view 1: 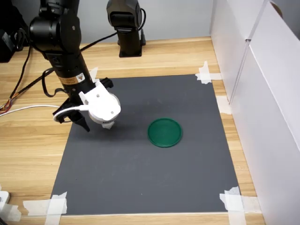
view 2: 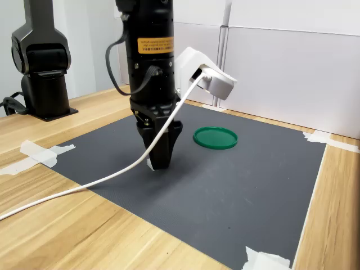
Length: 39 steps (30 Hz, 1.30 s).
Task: Grasp a white terminal and put it in the green lid.
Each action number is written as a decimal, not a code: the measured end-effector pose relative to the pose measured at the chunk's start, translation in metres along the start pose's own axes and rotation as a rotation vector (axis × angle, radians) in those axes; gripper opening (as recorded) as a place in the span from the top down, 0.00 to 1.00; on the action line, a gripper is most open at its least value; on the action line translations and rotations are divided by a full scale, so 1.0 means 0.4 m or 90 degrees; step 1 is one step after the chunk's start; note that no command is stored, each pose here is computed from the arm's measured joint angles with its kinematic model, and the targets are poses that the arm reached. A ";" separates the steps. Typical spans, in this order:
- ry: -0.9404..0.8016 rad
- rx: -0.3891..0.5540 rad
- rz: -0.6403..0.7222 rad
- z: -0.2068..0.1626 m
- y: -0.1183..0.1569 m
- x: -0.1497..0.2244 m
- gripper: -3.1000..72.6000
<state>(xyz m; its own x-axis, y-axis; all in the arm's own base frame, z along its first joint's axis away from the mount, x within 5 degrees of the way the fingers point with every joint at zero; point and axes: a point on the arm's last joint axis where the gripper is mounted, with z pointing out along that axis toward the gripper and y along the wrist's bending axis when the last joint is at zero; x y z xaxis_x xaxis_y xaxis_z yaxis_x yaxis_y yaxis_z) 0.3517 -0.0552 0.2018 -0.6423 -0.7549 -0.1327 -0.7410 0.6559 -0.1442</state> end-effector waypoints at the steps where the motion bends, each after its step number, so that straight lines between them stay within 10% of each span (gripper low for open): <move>1: 0.000 -0.001 0.001 0.007 -0.001 -0.001 0.14; 39: -0.044 0.020 0.010 -0.058 0.006 -0.010 0.14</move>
<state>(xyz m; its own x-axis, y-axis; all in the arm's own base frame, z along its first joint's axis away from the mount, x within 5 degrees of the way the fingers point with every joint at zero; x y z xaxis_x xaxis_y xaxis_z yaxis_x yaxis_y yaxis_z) 0.3481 -0.0507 0.2249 -0.6382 -0.7428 -0.2025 -0.7236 0.6685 -0.1718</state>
